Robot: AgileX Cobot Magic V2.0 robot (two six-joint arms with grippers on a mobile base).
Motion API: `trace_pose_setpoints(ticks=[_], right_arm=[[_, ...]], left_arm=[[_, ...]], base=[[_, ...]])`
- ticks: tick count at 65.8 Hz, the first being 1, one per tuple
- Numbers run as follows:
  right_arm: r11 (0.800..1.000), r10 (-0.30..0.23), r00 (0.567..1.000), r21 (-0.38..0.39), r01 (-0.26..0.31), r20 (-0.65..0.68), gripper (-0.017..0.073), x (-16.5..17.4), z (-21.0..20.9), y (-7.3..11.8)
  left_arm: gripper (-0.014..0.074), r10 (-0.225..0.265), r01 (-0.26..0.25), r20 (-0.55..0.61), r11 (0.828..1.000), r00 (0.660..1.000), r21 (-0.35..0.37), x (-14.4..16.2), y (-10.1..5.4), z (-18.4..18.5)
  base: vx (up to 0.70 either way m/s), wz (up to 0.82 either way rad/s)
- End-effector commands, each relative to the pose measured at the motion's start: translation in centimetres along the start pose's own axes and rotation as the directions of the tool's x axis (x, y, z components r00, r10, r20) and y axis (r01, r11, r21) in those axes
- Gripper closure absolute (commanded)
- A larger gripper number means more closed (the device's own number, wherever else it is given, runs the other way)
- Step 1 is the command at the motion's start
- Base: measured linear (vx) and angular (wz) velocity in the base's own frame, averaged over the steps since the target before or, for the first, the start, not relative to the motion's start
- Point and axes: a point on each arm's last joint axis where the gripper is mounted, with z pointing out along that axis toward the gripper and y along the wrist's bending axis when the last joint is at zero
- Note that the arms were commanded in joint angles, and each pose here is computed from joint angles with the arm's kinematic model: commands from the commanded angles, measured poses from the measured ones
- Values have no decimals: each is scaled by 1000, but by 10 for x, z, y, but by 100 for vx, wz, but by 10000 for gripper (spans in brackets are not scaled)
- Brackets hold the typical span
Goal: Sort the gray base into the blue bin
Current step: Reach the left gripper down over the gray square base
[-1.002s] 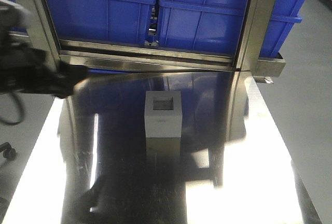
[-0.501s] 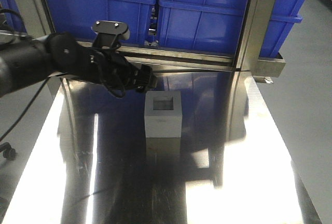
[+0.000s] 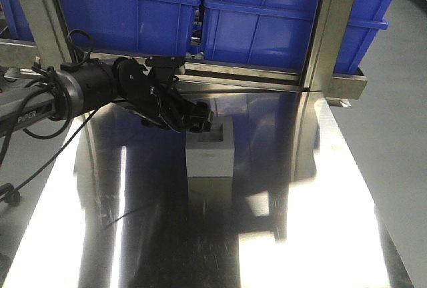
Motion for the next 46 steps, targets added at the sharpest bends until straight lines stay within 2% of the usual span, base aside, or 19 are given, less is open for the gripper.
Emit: trace_pose_setpoints(ticks=[1,30,37,46], right_arm=[[1000,-16,999,5,16,52,564,-5,1,0],[1000,-16,999,5,16,52,564,-5,1,0],[1000,-16,999,5,16,52,564,-5,1,0],[1000,-16,999,5,16,52,564,-5,1,0]], left_arm=[[-31,-5,4,105,1000,994,17,-20,-11,-27],[34,-13,12,45,1000,999,14,-12,-8,-14],[115,-12,12,16,1000,1000,16,-9,-8,-14],[276,-9,10,-21,1000,1000,18,-6,-8,-14]], base=[[0,0],[0,0],[0,0],[0,0]])
